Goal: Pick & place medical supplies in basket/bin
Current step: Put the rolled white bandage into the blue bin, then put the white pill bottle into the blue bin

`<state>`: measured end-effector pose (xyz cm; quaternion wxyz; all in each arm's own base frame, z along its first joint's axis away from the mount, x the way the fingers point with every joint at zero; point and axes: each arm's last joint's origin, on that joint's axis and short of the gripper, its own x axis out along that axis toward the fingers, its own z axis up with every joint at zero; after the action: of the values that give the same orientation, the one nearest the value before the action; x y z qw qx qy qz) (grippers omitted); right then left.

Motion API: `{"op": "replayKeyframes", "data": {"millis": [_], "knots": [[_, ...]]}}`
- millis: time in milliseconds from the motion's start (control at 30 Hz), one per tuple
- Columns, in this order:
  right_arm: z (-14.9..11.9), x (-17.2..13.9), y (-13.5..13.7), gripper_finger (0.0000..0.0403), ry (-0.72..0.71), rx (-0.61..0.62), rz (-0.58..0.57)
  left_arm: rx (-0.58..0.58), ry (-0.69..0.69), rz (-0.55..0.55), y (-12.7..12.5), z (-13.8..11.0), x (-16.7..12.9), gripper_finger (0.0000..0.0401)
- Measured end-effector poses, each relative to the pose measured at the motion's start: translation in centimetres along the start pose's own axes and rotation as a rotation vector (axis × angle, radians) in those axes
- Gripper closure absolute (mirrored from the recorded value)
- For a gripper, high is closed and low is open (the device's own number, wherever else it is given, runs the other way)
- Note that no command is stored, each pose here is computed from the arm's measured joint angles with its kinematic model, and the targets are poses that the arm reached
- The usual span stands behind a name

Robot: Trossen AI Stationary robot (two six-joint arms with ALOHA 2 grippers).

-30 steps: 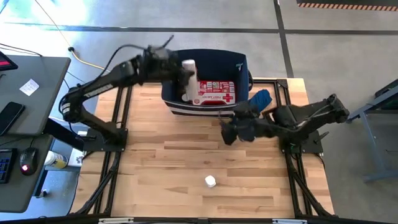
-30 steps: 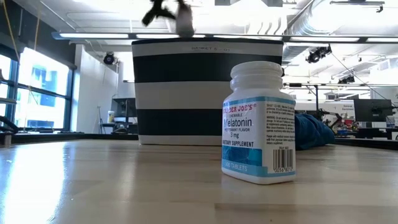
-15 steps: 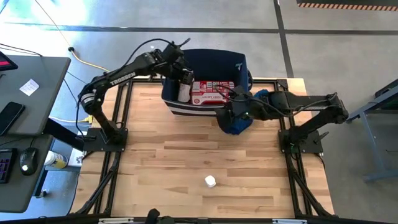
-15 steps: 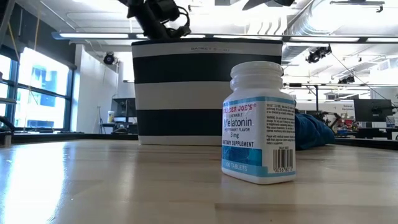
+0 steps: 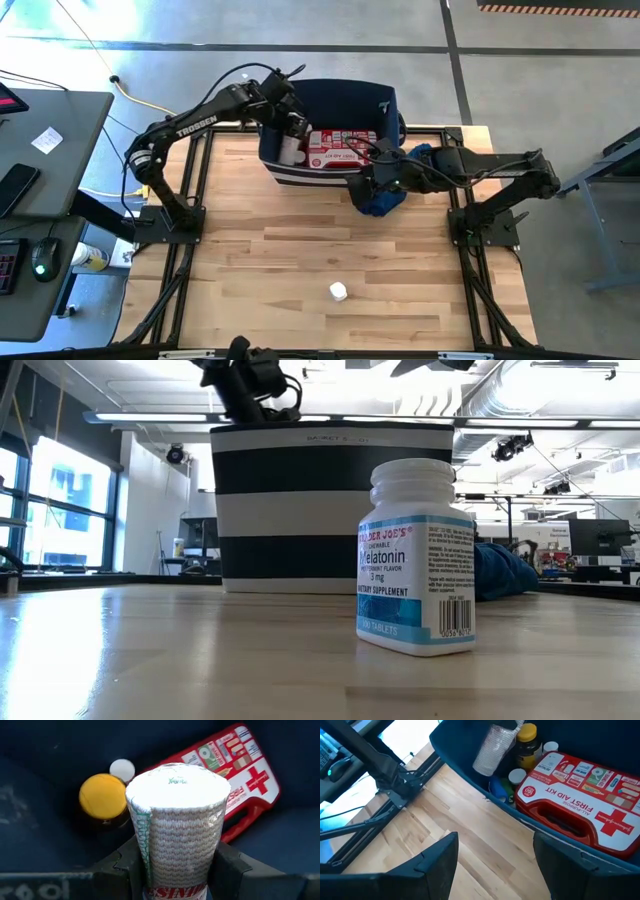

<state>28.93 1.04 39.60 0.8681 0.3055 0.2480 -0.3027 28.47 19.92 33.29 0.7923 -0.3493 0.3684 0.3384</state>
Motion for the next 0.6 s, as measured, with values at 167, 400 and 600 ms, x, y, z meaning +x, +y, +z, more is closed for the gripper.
{"op": "replayKeyframes", "data": {"millis": [167, 400, 600], "knots": [[-0.08, -0.01, 0.06, 0.0155, 0.026, -0.017, 0.021, -0.002, 0.020, -0.008, 0.03, -0.14, -0.02, 0.0199], [-0.11, -0.01, 0.08, 0.0155, 0.033, -0.039, 0.028, -0.006, 0.041, -0.005, 0.10, -0.32, -0.04, 0.0129], [-0.18, -0.01, 0.13, 0.0155, 0.056, -0.054, 0.047, -0.008, 0.060, -0.038, -0.01, -0.40, -0.08, 0.0057]]}}
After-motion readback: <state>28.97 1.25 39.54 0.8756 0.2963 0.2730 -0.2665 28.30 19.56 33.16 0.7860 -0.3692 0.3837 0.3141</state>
